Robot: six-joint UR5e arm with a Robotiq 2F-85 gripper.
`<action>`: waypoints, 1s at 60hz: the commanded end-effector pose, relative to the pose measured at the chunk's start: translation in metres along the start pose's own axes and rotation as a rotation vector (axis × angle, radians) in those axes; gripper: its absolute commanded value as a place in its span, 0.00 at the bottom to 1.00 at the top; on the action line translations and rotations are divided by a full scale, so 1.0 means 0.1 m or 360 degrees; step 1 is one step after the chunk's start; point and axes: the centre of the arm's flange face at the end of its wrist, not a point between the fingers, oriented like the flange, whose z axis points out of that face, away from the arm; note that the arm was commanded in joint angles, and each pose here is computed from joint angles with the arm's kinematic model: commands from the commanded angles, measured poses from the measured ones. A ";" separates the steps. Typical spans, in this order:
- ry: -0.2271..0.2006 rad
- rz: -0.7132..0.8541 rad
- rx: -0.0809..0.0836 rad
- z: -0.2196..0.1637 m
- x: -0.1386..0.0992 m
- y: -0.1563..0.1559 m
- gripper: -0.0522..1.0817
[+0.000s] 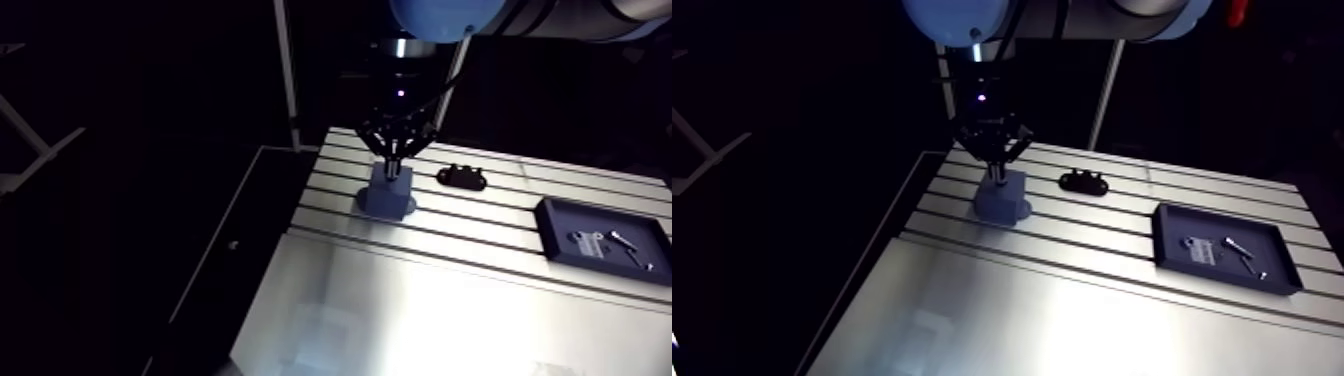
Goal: Pick up the M10 bolt and insert it into the hex recess until seated.
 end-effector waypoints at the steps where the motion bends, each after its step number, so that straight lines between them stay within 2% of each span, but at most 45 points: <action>1: 0.0009 -0.0009 0.0004 0.02 0.01 -0.02 1.00; 60: 0.0007 -0.0020 0.0001 0.06 0.02 -0.04 1.00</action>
